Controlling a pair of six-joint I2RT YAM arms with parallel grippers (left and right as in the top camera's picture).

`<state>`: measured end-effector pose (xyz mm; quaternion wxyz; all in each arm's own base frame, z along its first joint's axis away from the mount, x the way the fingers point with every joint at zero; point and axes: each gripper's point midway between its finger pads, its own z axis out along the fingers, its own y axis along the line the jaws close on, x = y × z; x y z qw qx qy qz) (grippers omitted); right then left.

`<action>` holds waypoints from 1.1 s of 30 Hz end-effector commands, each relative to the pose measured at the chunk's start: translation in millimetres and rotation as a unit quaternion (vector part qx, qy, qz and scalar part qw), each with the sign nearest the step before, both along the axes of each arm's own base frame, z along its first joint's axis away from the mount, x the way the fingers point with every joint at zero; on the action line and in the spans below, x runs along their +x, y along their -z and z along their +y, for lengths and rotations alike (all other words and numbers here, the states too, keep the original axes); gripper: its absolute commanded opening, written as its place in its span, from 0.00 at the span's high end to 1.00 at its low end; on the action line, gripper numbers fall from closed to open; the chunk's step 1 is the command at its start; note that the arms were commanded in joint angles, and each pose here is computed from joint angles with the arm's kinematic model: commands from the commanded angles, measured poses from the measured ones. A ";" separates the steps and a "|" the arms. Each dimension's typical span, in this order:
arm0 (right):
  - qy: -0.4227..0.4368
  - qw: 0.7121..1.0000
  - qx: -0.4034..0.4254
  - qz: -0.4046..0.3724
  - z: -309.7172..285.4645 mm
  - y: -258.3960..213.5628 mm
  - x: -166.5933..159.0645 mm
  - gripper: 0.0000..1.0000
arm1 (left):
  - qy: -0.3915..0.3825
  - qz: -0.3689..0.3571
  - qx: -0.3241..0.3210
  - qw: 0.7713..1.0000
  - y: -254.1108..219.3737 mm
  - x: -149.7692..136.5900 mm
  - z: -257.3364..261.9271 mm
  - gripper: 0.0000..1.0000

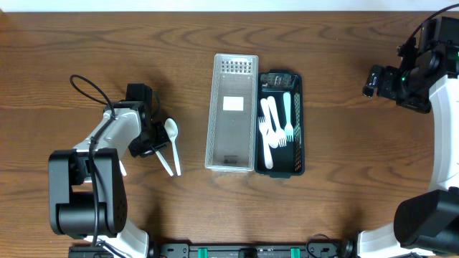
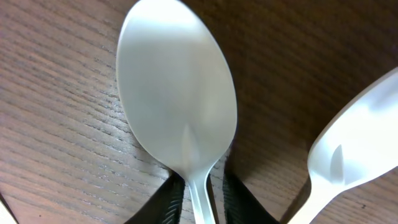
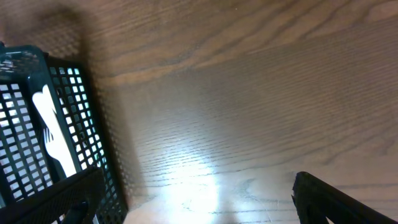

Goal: Pack container
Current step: 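Carry the spoon with the left gripper into the white basket and release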

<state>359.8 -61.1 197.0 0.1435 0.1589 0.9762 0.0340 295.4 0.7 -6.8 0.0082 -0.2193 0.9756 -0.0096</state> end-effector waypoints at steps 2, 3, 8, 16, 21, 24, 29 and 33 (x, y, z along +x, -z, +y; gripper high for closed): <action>-0.005 1.000 0.004 0.004 0.5 2.9 -0.7 0.01 | 0.003 0.035 0.012 0.999 15.5 -19.3 4.5 0.81; -0.004 1.000 0.002 0.004 0.0 3.0 -0.8 0.01 | 0.003 0.035 0.012 0.999 15.5 -19.2 4.5 0.81; -0.004 1.000 0.001 0.004 -0.6 3.0 -0.9 0.01 | 0.003 0.033 0.012 0.999 14.7 -17.9 4.6 0.94; -0.004 1.000 0.001 0.004 -0.5 3.0 -0.9 0.01 | 0.011 0.016 0.013 1.000 -28.1 -11.2 0.3 0.94; -0.004 1.000 0.001 0.004 -0.5 3.0 -0.8 0.01 | 0.075 -0.052 0.012 0.996 -107.8 2.6 -30.5 0.94; -0.004 1.000 0.001 0.004 -0.6 3.0 -0.8 0.01 | 0.130 -0.109 0.006 0.985 -159.7 9.0 -65.1 0.94; -0.004 1.000 0.001 0.005 -0.5 3.0 -1.0 0.01 | 0.225 -0.202 0.008 0.953 -217.5 17.9 -131.2 0.94; -0.004 1.000 0.002 0.006 -0.3 3.2 -1.7 0.01 | 0.286 -0.227 0.003 0.931 -212.8 25.0 -174.5 0.94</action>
